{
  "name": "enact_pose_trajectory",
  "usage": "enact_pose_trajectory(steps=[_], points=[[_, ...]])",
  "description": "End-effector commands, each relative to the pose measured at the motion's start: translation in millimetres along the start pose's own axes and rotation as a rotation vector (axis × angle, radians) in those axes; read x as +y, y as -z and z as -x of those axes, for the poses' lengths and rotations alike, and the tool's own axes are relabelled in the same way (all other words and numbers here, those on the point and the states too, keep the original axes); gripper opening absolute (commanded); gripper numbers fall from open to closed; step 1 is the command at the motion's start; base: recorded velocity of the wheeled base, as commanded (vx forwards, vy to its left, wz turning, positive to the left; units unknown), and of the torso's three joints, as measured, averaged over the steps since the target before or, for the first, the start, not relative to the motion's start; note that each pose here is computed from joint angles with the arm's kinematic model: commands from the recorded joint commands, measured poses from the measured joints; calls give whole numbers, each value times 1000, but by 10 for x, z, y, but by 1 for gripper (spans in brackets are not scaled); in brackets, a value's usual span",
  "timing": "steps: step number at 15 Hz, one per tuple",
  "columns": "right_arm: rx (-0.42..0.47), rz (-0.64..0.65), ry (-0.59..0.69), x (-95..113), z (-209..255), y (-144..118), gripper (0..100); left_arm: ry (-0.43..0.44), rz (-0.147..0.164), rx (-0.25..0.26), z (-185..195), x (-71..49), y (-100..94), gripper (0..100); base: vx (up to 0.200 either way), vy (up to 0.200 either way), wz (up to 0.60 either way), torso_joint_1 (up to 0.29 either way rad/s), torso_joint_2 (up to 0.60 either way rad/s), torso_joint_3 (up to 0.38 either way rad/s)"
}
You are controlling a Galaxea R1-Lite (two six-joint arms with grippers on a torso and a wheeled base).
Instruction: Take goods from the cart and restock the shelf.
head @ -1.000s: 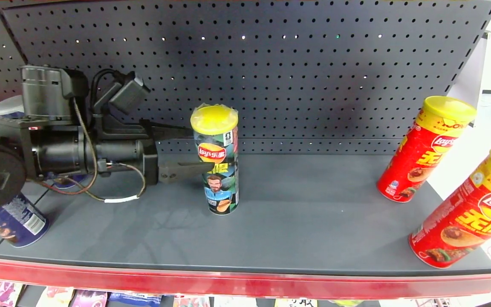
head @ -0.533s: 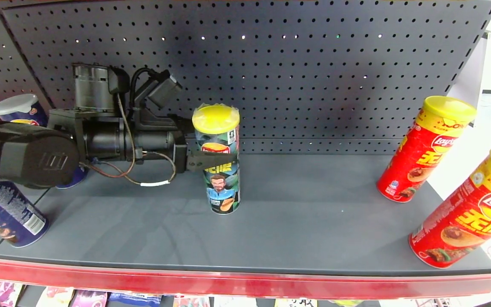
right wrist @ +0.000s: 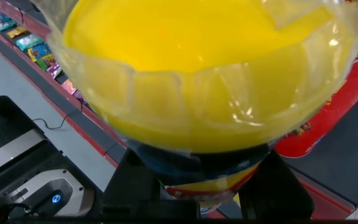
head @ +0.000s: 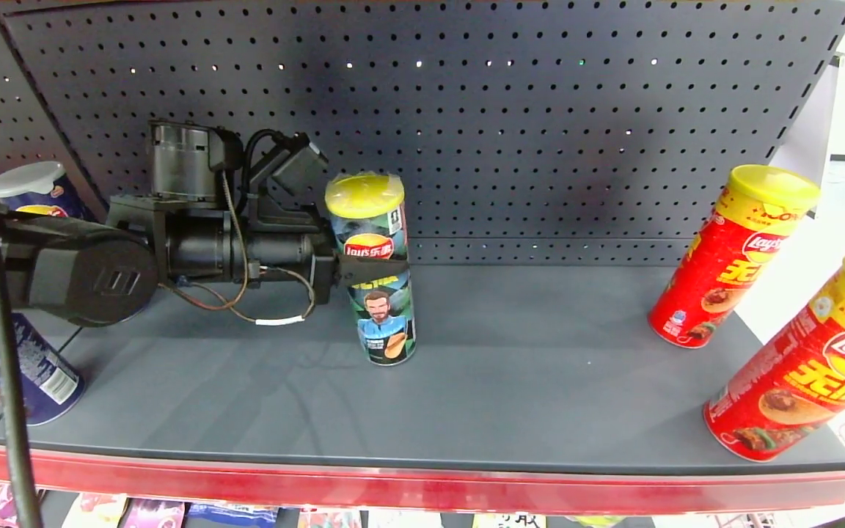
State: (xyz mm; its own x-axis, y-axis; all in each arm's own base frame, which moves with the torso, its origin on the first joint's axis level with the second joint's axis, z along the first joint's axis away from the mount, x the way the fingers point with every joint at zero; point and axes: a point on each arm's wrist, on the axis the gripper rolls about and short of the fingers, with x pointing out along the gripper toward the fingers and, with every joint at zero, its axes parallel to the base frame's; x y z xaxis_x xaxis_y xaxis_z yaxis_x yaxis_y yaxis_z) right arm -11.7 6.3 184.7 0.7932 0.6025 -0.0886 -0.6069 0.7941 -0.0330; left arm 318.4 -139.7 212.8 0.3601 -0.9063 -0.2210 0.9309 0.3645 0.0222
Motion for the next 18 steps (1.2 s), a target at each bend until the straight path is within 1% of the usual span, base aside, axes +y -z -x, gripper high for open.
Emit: enact_pose_trajectory(steps=[1,3,4,5,6,7,8,9,11,14,18], points=[[1,-2,-1,-2,-4,-5,0,8,-7,-7,25,-61,-41,0,0,0,0,0,0,0],[1,0,-1,-3,-5,-10,0,20,-5,-4,75,-164,-44,0,0,0,0,0,0,0],[4,-1,-1,-7,-13,-19,0,42,-4,-2,106,-271,-38,0,0,0,0,0,0,0],[3,-1,-1,-9,-15,-29,0,59,4,6,156,-382,-10,0,0,0,0,0,0,0],[3,0,-3,-10,-17,-38,0,74,7,12,184,-469,19,0,0,0,0,0,0,0],[3,0,-3,-10,-17,-38,0,74,7,12,184,-469,19,0,0,0,0,0,0,0],[1,0,-3,-10,-16,-42,0,92,13,26,256,-613,83,0,0,0,0,0,0,0],[1,0,-3,-10,-16,-42,0,93,11,27,279,-636,90,0,0,0,0,0,0,0],[1,-1,-3,-10,-16,-42,0,99,19,40,352,-734,153,0,0,0,0,0,0,0],[3,0,-3,-11,-19,-43,0,115,29,49,408,-829,203,0,0,0,0,0,0,0],[3,0,-3,-11,-19,-43,0,115,28,49,415,-837,209,0,0,0,0,0,0,0]])
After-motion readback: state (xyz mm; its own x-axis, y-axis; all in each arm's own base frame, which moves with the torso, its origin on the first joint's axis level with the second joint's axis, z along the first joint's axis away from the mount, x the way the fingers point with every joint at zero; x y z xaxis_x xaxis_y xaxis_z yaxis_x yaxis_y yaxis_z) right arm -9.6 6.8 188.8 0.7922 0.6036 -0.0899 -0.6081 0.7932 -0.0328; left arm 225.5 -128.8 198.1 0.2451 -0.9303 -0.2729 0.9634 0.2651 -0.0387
